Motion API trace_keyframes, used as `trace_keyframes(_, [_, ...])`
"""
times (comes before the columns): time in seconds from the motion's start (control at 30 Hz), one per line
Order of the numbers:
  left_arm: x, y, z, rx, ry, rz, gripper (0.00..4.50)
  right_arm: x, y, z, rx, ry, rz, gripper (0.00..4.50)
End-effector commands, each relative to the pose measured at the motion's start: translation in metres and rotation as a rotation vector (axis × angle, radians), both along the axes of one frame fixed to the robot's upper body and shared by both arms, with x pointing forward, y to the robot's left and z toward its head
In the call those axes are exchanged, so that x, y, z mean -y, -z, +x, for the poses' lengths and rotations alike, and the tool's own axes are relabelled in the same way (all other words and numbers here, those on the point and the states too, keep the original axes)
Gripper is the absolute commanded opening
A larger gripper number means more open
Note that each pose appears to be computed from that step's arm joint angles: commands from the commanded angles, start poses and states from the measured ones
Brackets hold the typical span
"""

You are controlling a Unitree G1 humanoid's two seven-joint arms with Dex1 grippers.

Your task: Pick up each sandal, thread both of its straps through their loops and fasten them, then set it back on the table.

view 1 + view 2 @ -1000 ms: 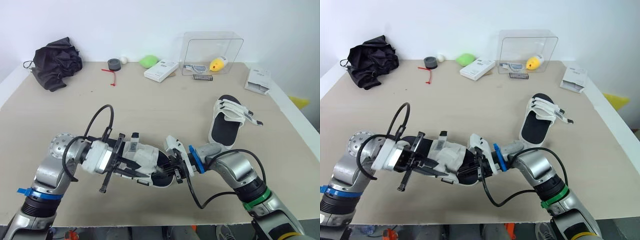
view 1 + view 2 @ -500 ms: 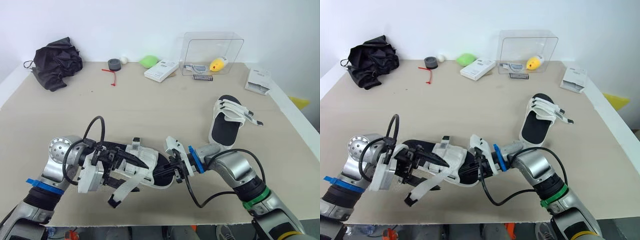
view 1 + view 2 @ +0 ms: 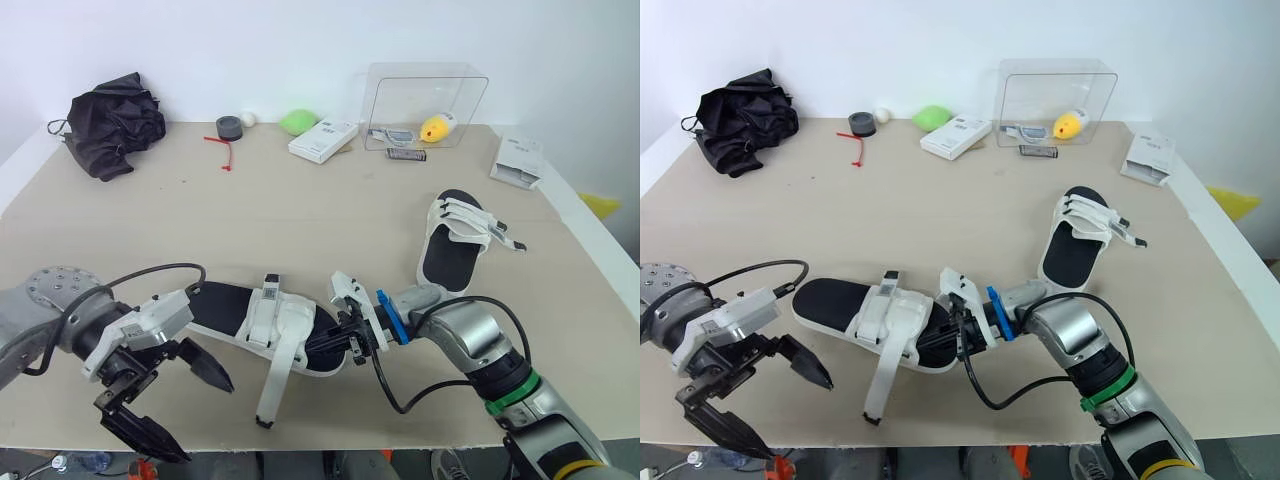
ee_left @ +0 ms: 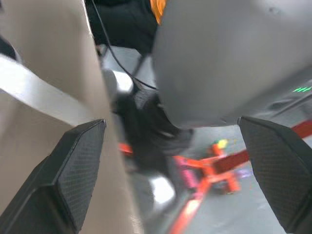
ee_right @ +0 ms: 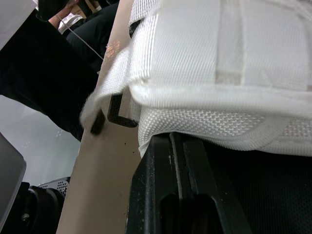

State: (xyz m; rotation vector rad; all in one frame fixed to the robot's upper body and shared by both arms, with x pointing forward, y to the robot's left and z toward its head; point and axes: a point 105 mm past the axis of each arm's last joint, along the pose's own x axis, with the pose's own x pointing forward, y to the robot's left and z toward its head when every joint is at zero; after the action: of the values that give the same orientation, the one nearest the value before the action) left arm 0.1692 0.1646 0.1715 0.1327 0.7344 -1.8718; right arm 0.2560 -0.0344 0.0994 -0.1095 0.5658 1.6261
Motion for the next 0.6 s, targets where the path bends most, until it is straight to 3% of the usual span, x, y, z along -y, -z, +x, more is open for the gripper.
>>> trace_keyframes(0.03, [0.006,-0.006,0.007,-0.07,-0.089,-0.056,4.48,0.001,0.011,-0.004,-0.04,-0.008,-0.035,0.0])
trace_keyframes(0.17, [0.018,0.009,0.027,-0.043,-0.227,-0.105,4.48,0.0,0.011,-0.005,-0.039,-0.009,-0.034,0.0])
trace_keyframes(0.27, [0.02,0.027,0.035,-0.055,-0.307,-0.075,4.48,-0.001,0.012,-0.006,-0.041,-0.007,-0.033,0.0])
trace_keyframes(0.6, [0.025,0.057,0.025,-0.171,-0.362,-0.034,4.48,0.0,0.012,-0.008,-0.044,0.006,-0.031,0.0])
